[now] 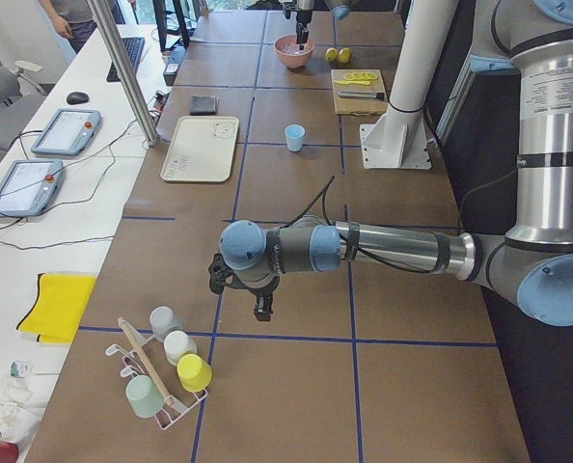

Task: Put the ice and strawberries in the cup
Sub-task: 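Grasp a third ice cube from the bowl with the right gripper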

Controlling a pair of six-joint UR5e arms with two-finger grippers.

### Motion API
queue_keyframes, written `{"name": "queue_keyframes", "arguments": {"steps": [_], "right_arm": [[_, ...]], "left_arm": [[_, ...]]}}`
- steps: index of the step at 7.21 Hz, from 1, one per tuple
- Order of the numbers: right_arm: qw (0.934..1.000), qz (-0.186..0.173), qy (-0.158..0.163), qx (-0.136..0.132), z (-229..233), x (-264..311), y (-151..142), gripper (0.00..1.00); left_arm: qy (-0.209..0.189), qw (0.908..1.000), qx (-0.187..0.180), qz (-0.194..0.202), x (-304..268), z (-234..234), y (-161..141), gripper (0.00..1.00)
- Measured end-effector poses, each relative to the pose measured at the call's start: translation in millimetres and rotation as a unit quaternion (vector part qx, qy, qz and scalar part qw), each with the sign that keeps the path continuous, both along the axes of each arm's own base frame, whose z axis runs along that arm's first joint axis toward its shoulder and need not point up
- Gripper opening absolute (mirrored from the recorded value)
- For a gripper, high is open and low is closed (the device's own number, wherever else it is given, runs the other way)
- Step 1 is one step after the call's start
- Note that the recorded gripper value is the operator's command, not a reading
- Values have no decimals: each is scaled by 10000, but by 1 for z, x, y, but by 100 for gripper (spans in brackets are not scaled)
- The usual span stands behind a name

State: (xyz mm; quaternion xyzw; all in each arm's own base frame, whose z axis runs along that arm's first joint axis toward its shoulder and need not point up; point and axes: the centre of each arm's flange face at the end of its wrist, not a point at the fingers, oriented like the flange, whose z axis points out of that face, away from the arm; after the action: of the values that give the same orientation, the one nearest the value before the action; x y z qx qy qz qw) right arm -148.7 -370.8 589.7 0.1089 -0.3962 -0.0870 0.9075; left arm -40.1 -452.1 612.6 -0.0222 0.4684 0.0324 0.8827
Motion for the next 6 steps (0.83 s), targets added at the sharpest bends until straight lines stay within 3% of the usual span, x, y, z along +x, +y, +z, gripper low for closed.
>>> {"name": "queue_keyframes", "arguments": {"steps": [1,3,6], "right_arm": [[10000,5,13,-11,1,0,0,38],[10000,2,29,-28,3,1,1,3],[9999,28,-62,81,-11,5,0,2]], "left_arm": [[0,10000,7,0,0,-1,0,100],[0,10000,19,0,0,-2,0,100],[1,10000,30,0,0,-2,-1,100]]}}
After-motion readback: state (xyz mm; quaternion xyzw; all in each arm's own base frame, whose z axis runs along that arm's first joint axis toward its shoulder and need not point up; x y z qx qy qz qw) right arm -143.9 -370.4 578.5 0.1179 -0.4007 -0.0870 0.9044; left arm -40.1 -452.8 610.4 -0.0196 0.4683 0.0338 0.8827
